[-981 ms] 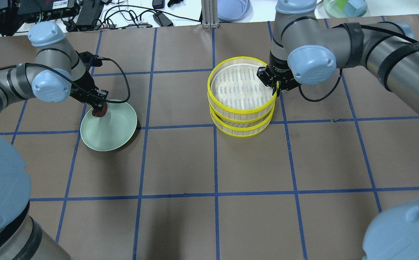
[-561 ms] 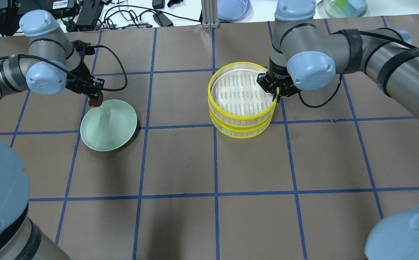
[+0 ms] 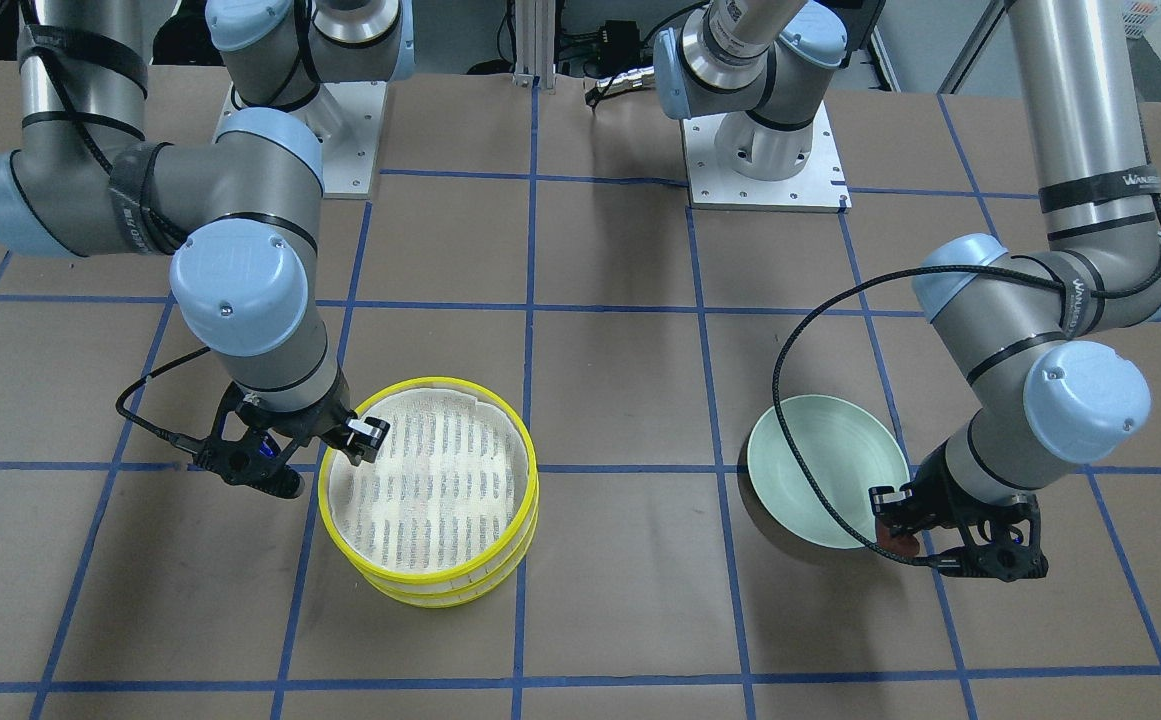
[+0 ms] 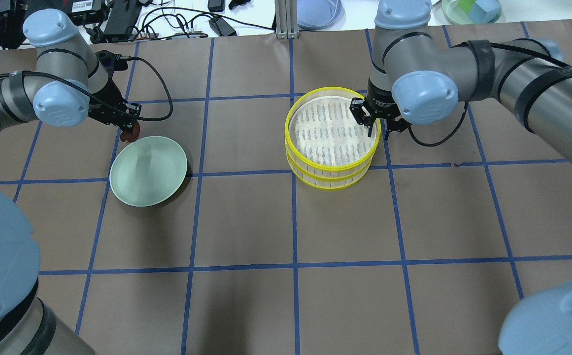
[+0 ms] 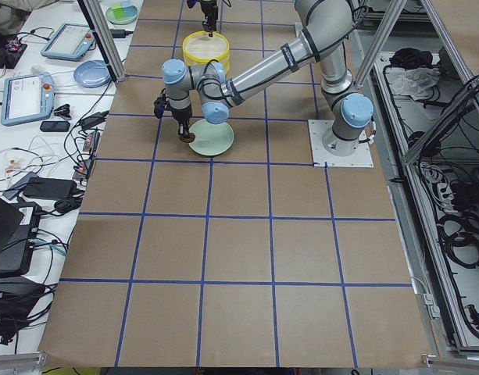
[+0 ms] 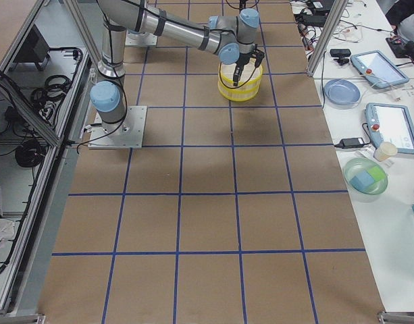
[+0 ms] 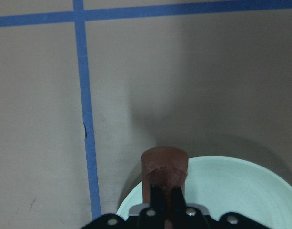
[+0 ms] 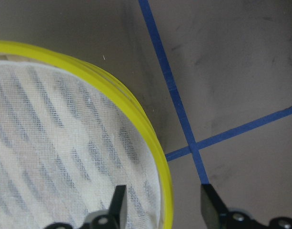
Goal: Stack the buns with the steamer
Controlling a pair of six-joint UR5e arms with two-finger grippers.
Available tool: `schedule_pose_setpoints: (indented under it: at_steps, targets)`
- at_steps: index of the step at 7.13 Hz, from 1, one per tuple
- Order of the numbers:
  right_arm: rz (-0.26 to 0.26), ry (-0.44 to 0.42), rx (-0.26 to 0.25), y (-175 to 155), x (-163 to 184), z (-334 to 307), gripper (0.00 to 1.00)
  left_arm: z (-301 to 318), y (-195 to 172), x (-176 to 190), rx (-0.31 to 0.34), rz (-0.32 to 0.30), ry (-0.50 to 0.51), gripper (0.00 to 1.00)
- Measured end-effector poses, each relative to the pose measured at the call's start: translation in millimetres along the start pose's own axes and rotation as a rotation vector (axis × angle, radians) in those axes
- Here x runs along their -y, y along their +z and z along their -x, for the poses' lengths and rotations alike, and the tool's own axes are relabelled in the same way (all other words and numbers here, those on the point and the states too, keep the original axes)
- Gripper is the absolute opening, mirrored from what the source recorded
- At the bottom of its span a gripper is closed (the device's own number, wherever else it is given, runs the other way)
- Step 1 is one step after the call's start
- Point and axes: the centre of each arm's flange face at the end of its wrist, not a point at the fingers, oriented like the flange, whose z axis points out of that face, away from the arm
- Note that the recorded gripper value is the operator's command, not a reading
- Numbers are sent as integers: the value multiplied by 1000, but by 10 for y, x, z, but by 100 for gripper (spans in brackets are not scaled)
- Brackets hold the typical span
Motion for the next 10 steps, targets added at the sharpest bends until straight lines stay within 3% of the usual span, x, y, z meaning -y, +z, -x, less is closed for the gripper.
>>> schedule_pose_setpoints:
  at_steps: [2, 4, 5, 7, 8, 10]
  targets:
    - [-73, -14, 35, -421, 70, -74, 100, -30, -104, 24, 11, -34, -32, 0]
    - [-122, -50, 52, -1130, -178, -277, 100, -511, -482, 88, 0, -109, -173, 0]
    - [-135, -97, 54, -1493, -416, -413, 100, -1042, -696, 75, -39, -150, -233, 0]
    - [-178, -198, 63, -1949, -738, -596, 100, -2060, -1014, -39, -195, -215, -382, 0]
    - [-189, -217, 64, -2030, -802, -627, 100, -2480, -1108, -119, -283, -226, -445, 0]
    - [-181, -232, 95, -2044, -843, -591, 100, -3060, -1198, -293, -384, -225, -506, 0]
